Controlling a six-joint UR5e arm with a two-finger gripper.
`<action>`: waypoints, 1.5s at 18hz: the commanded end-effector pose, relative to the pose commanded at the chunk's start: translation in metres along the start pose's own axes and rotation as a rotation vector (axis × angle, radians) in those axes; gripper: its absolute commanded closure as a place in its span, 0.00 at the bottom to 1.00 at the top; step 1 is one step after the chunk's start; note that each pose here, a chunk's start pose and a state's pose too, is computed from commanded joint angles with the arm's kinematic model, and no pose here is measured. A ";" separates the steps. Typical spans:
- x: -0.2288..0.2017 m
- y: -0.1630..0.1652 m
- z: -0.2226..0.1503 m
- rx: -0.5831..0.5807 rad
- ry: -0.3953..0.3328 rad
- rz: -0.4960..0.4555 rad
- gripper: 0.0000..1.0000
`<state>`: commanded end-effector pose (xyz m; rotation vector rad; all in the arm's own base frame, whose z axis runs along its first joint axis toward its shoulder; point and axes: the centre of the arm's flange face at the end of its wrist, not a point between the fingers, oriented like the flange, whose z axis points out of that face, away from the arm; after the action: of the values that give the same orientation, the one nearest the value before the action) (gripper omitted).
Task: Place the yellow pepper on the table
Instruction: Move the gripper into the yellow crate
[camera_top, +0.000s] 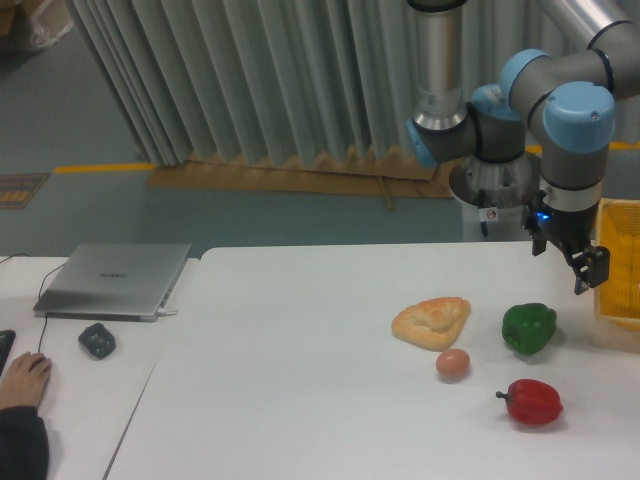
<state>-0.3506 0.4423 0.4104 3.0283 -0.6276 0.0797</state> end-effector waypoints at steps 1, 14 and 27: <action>0.000 0.001 0.000 -0.001 0.000 0.000 0.00; -0.021 0.074 0.021 -0.034 0.042 -0.007 0.00; -0.026 0.174 0.056 -0.135 0.140 0.096 0.00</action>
<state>-0.4414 0.2901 0.3594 2.8328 -0.7332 0.2407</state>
